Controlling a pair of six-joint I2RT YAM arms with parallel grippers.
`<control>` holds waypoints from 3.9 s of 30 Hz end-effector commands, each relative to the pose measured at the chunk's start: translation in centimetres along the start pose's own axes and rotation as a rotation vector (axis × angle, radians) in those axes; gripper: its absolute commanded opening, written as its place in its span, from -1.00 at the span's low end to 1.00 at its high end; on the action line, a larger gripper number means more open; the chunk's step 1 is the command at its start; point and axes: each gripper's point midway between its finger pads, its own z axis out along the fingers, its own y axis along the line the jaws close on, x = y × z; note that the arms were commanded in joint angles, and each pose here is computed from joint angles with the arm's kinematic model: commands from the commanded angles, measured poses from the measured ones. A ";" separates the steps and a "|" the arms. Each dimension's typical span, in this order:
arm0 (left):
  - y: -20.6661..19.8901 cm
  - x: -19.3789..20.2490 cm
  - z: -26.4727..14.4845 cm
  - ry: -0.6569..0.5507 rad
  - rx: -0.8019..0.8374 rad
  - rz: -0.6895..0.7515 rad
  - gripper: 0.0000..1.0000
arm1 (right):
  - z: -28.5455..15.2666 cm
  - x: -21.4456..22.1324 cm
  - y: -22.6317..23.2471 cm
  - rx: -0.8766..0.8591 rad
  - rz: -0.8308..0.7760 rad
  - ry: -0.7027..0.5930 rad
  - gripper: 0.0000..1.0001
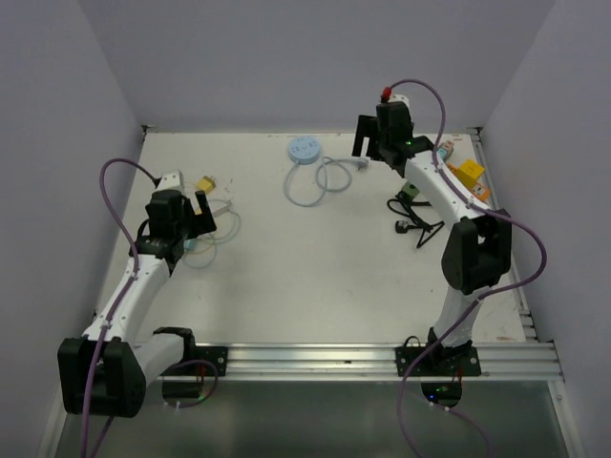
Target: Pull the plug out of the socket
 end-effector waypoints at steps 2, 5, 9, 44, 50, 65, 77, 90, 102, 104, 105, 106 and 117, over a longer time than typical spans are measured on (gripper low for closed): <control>-0.4 -1.7 -0.4 -0.070 0.016 0.015 0.92 | -0.2 2.3 -6.6 0.180 0.017 0.043 0.78; -0.5 -1.7 -0.4 -0.070 0.022 0.016 0.92 | 0.1 3.7 -9.1 0.231 0.074 0.078 0.70; -0.6 -1.7 -0.4 -0.071 0.029 0.016 0.90 | 1.1 7.3 -11.2 0.277 0.122 0.165 0.65; -2.0 -1.6 -0.4 -0.063 0.087 0.021 0.87 | -10.3 33.1 1.2 -0.164 -0.231 0.757 -1.00; -2.5 -1.2 -0.2 -0.047 0.110 0.029 0.87 | -16.4 36.8 2.8 -0.272 -0.431 0.815 -1.00; -4.2 0.1 0.6 0.008 0.186 0.046 0.89 | -20.6 29.6 3.1 -0.247 -0.332 0.581 0.36; -5.0 0.1 0.0 -0.004 0.230 0.059 0.90 | -14.7 21.5 -0.6 0.154 0.016 0.400 0.34; -7.6 -0.4 -2.5 0.057 0.317 0.029 0.92 | -10.7 23.6 1.2 0.137 0.044 0.499 -0.27; -12.7 1.2 -4.8 0.133 0.472 0.018 0.92 | -14.3 27.6 10.4 -0.185 -0.181 0.592 -1.00; -12.9 1.0 -4.9 0.140 0.474 0.016 0.93 | -14.8 28.5 11.6 -0.219 -0.212 0.608 -1.00; -13.0 1.0 -5.1 0.143 0.477 0.013 0.93 | -14.9 28.6 11.9 -0.231 -0.221 0.608 -0.87; -13.1 1.0 -5.2 0.144 0.479 0.011 0.93 | -14.9 28.7 12.2 -0.239 -0.224 0.608 -0.77; -15.2 2.5 -5.9 0.257 0.476 -0.059 0.93 | -17.8 22.6 16.2 -0.414 -0.176 0.486 0.57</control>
